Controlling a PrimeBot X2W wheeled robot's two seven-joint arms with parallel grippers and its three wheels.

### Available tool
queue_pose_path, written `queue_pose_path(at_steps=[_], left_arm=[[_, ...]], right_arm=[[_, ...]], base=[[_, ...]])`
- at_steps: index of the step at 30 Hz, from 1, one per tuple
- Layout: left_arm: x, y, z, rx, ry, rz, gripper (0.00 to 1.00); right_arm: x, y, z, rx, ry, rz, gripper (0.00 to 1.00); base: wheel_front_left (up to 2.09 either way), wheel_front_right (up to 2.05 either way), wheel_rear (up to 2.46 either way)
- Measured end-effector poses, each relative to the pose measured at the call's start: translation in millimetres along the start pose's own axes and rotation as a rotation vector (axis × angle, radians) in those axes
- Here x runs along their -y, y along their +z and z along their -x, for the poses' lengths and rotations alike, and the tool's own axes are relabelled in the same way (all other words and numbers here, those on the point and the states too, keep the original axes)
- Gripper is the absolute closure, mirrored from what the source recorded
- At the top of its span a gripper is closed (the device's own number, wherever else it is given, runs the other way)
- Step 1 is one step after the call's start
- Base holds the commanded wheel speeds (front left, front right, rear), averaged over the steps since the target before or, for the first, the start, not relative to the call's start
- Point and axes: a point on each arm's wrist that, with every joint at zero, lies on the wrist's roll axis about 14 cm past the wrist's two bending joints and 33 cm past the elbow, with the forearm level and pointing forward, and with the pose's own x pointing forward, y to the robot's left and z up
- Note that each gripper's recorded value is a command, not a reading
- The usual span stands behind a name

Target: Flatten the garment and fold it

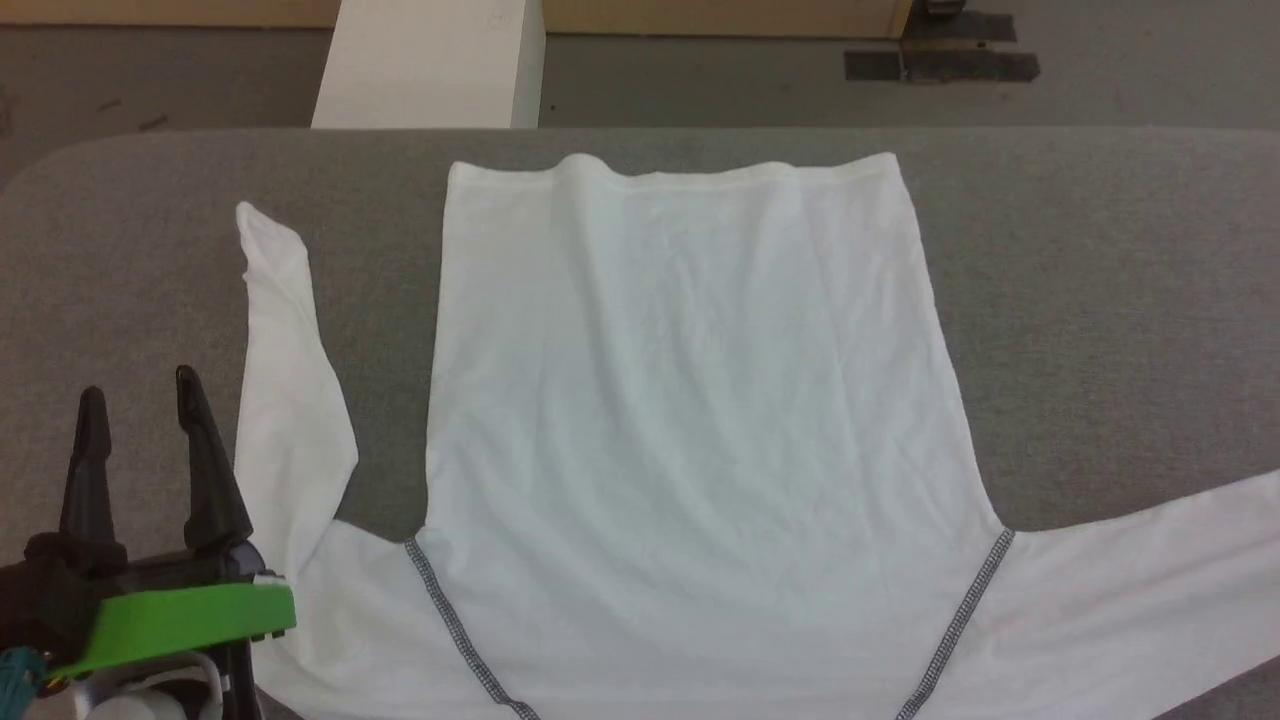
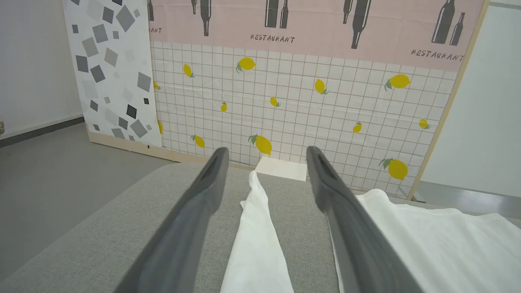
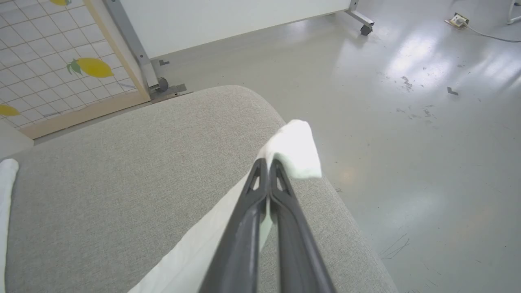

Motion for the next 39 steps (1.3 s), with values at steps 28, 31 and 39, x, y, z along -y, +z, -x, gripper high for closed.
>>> queue_pose_path(at_steps=[28,31,39], left_arm=[[-7,37,29,0.076,0.020,0.016,0.00],[-11,35,33,0.065,0.033,0.013,0.00],[-32,24,46,0.020,0.100,-0.011,0.00]], right_arm=[[-385,-78,191,-0.116,1.192,0.156,1.00],[-408,-104,201,-0.177,1.249,0.214,1.00],[-443,-188,248,-0.371,1.421,0.446,1.00]], base=[[0.00,0.00,0.00],[0.00,0.00,0.00],[0.00,0.00,0.00]])
